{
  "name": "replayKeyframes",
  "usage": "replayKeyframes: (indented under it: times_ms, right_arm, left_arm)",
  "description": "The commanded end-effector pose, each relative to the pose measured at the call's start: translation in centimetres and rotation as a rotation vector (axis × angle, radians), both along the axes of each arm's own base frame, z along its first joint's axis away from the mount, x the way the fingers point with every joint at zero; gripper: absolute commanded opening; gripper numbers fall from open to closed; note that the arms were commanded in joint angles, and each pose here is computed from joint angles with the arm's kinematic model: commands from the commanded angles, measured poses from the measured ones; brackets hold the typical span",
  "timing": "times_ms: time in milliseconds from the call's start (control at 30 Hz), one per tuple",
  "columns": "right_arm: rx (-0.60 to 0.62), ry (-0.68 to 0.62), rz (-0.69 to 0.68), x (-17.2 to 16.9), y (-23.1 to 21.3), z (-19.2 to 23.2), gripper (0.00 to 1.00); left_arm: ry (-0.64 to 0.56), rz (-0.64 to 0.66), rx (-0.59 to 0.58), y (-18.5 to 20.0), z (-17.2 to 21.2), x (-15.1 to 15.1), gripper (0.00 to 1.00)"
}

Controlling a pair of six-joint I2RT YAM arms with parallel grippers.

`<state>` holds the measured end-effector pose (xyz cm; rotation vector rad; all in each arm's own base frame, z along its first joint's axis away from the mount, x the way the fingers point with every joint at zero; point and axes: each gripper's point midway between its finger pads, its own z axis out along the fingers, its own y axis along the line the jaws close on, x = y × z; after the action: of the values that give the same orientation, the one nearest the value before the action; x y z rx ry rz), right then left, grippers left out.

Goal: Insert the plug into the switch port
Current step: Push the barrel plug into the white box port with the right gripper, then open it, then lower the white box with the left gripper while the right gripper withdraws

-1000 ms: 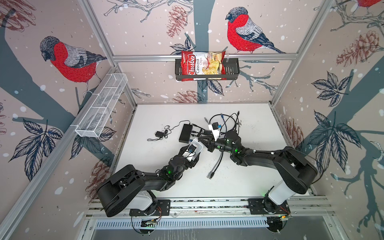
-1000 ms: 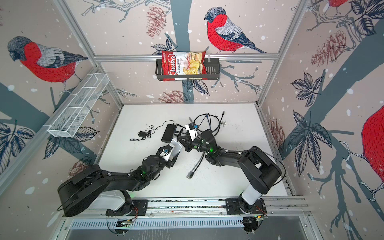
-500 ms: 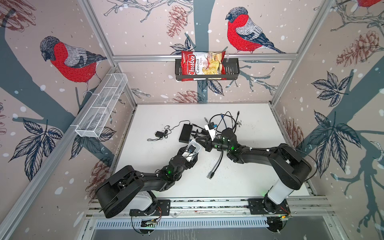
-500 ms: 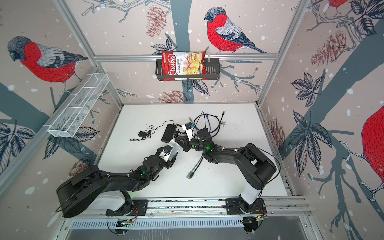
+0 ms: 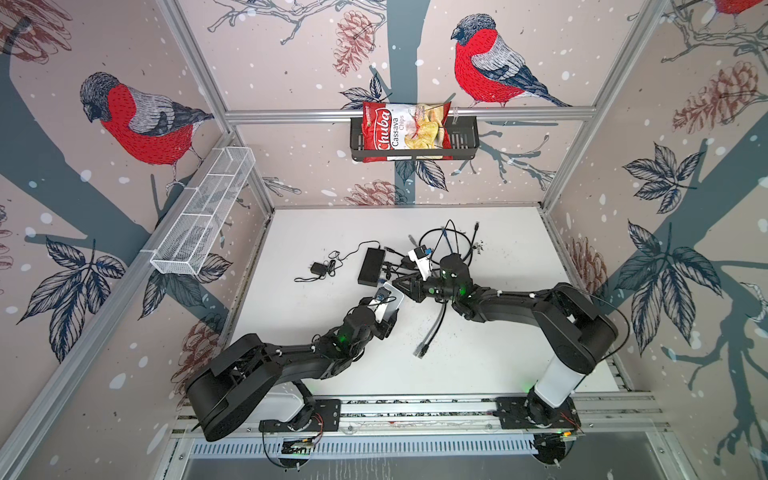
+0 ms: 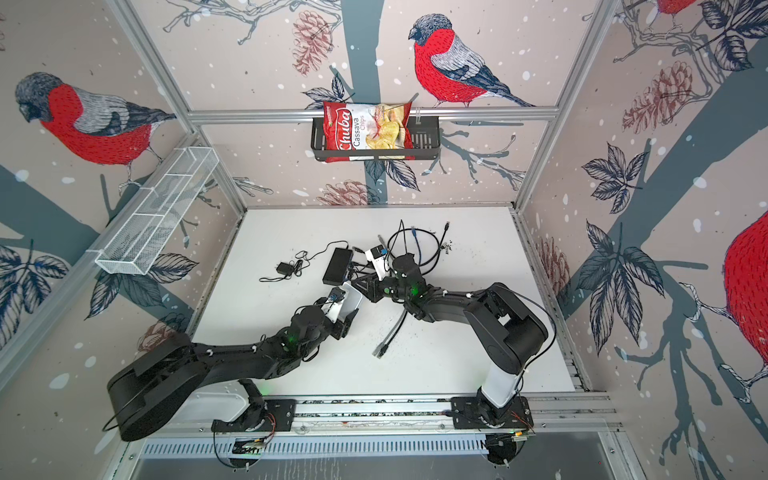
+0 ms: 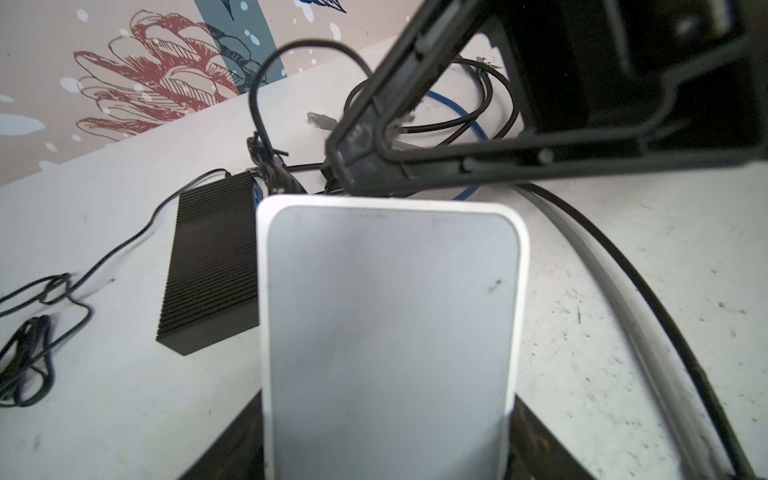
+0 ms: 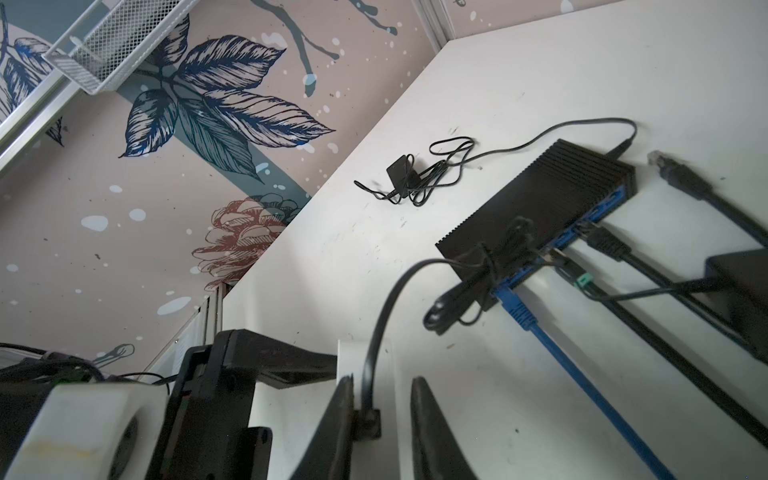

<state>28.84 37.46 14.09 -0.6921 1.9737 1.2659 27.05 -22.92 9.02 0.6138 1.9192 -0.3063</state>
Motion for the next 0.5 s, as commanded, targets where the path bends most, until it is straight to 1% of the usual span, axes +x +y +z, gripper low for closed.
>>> replayKeyframes:
  times_ms: [0,133,167,200,233,300,467]
  right_arm:
    - [-0.006,0.078,-0.003,0.1,-1.1,-0.1,0.34]
    - [-0.047,0.050,-0.062,1.7,-3.4,0.4,0.47]
    - [-0.058,0.037,-0.082,2.2,-4.0,0.5,0.54]
    - [-0.065,0.018,-0.101,2.6,-4.7,0.8,0.96]
    - [-0.076,-0.002,-0.121,3.0,-5.4,1.1,0.99]
    - [-0.111,-0.051,-0.171,4.0,-6.6,1.9,0.99]
    - [-0.226,-0.166,-0.295,6.5,-9.0,3.8,0.99]
  left_arm:
    - [0.119,0.082,-0.011,0.6,-1.1,0.1,0.43]
    - [0.242,0.146,0.053,1.5,-3.3,-0.4,0.43]
    - [0.267,0.154,0.068,1.7,-3.7,-0.5,0.43]
    - [0.298,0.165,0.072,1.7,-4.0,-0.7,0.43]
    - [0.317,0.156,0.065,1.5,-4.1,-0.9,0.44]
    - [0.356,0.157,0.062,1.1,-4.1,-1.0,0.44]
    - [0.448,0.253,0.128,2.1,-4.7,-1.0,0.46]
